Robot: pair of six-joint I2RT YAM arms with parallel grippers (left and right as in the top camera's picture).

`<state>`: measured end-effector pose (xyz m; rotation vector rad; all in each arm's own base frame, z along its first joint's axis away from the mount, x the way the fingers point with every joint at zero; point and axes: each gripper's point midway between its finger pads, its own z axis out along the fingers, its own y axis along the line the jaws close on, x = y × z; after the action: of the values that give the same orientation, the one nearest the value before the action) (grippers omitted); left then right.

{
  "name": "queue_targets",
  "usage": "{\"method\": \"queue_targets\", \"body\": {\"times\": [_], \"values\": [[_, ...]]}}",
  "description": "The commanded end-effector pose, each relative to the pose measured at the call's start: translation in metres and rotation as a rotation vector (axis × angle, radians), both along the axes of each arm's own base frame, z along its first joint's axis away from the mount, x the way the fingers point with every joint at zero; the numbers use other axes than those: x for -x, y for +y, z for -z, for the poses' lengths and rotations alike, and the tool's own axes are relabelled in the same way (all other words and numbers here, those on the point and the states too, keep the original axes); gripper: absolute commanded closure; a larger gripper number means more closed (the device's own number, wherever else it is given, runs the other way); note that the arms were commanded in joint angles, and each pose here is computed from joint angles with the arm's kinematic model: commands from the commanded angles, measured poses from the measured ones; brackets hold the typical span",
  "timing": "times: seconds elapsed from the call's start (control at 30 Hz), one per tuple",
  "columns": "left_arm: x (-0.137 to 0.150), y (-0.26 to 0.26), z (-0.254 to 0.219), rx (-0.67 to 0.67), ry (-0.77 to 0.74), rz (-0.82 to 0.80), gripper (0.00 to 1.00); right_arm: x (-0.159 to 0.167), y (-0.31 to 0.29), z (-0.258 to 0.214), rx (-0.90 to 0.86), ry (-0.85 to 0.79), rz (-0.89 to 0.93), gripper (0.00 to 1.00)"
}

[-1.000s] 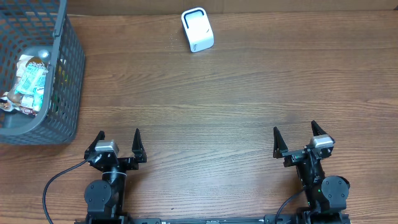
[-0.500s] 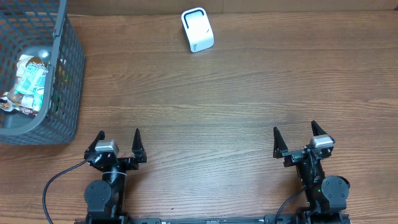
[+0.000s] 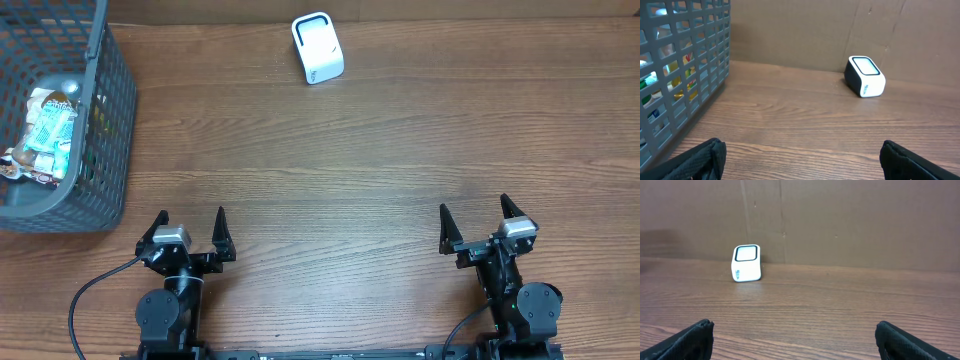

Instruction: Scan the item barcode

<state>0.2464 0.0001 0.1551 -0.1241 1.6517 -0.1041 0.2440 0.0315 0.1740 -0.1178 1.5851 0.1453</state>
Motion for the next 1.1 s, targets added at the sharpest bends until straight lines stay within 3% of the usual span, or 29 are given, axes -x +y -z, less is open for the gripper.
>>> {"method": "queue_targets", "body": {"times": [0.0, 0.37, 0.47, 0.63, 0.8, 1.07], "values": [[0.000, 0.000, -0.001, -0.027, -0.010, -0.002, 0.00, 0.000, 0.001, 0.002, 0.001, -0.003, -0.005, 0.00], [0.000, -0.006, -0.002, -0.024, -0.012, 0.034, 0.00, 0.000, 0.001, 0.002, 0.001, -0.003, -0.005, 0.00], [0.001, -0.019, -0.010, -0.019, -0.043, 0.110, 0.00, 0.000, 0.001, 0.002, 0.001, -0.003, -0.005, 0.00], [0.021, -0.047, -0.081, 0.099, -0.155, 0.279, 0.00, 0.000, 0.001, 0.002, 0.001, -0.003, -0.005, 0.00], [0.046, -0.048, -0.155, 0.114, -0.191, 0.289, 0.00, 0.000, 0.001, 0.002, 0.001, -0.004, -0.005, 0.00], [0.040, -0.048, -0.226, 0.039, 0.078, 0.283, 0.00, 0.000, 0.001, 0.002, 0.001, -0.003, -0.005, 0.00]]}}
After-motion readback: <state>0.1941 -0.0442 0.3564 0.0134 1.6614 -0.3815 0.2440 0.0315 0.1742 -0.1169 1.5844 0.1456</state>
